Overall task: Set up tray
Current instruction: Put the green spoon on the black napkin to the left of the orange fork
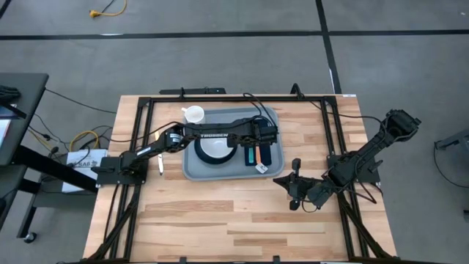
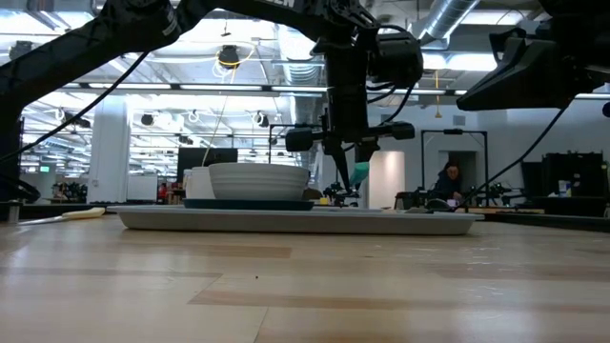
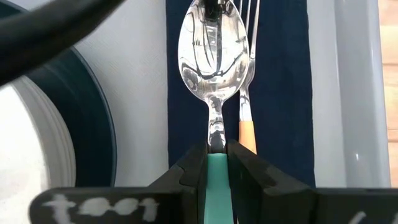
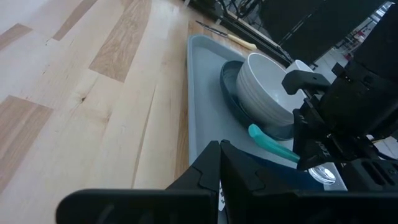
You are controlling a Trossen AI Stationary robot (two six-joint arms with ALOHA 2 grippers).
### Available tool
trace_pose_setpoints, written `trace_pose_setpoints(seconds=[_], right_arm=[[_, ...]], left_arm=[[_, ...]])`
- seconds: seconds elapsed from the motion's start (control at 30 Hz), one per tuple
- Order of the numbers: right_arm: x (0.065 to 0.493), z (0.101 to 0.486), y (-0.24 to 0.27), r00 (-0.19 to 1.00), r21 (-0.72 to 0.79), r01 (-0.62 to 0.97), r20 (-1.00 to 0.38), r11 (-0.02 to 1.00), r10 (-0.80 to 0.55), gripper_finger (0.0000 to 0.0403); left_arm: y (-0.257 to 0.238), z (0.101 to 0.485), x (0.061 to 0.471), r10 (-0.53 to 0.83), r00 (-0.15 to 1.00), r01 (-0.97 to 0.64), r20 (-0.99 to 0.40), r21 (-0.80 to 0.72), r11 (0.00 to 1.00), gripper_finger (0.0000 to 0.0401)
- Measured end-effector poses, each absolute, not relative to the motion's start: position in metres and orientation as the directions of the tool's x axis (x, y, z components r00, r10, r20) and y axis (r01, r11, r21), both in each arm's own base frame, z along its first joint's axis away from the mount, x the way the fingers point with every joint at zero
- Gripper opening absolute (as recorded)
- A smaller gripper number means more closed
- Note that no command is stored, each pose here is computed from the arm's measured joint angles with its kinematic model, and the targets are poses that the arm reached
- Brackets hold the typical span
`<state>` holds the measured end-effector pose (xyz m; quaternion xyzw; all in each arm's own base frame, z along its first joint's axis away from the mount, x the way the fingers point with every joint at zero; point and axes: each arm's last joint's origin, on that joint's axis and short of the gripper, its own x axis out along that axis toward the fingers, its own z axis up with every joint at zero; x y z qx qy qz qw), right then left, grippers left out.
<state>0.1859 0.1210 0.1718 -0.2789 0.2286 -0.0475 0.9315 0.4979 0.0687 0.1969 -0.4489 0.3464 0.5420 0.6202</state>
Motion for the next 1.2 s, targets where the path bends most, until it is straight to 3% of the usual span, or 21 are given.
trace_pose_setpoints(seconds=[1.2], right_arm=[[0.1858, 0.1718, 0.1210, 0.891, -0.542, -0.039, -0.400, 0.840, -0.216, 0.0003]], left_arm=[[0.0719, 0.1961, 0.4973, 0.329, 0.173, -0.983, -0.928, -0.182, 0.003, 0.0037]])
